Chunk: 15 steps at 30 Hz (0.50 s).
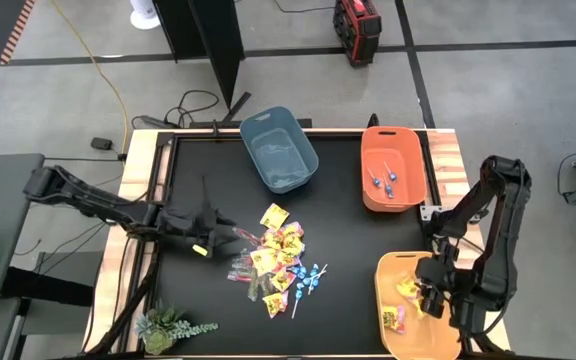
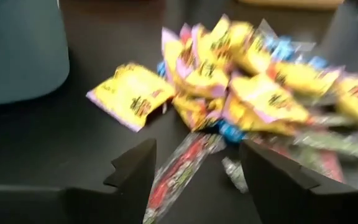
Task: Sort candy
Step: Put the transparent candy into the blue bin
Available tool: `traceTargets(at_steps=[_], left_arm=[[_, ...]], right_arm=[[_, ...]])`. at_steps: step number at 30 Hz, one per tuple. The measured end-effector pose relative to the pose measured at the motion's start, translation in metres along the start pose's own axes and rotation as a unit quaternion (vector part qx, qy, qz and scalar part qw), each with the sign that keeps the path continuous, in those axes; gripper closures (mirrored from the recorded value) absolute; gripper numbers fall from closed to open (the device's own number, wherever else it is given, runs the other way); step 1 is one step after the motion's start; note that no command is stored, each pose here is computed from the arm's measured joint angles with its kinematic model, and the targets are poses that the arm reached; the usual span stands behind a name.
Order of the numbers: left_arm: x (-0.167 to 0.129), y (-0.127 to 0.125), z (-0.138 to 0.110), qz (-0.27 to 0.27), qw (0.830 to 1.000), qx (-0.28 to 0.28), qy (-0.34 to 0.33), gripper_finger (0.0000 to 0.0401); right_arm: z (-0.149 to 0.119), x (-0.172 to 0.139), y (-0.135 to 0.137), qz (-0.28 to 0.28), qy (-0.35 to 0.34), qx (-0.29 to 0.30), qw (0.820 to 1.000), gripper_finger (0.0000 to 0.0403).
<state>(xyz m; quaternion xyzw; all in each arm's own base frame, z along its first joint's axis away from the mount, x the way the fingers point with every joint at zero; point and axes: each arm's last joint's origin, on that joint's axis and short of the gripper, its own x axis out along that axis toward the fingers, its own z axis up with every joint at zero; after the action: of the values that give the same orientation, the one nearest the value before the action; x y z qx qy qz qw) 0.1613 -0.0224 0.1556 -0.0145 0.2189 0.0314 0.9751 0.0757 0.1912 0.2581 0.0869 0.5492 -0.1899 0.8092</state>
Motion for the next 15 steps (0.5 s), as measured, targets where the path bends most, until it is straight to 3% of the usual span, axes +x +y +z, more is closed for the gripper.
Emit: traceTargets(at_steps=[4,8,15], left_arm=[[0.013,-0.004,0.018,0.035,0.993,0.039,0.102,0.017],[0.028,-0.007,0.034,0.082,0.973,0.08,0.201,0.0179],[0.064,-0.006,0.04,0.08,0.942,0.132,0.297,0.0182]], right_arm=[[0.004,0.002,0.0,-0.007,-0.002,0.0,1.0,0.0139],[0.01,0.004,0.0,-0.012,-0.004,0.001,1.0,0.0139],[0.022,0.008,0.005,0.004,-0.047,-0.023,0.999,0.0138]])
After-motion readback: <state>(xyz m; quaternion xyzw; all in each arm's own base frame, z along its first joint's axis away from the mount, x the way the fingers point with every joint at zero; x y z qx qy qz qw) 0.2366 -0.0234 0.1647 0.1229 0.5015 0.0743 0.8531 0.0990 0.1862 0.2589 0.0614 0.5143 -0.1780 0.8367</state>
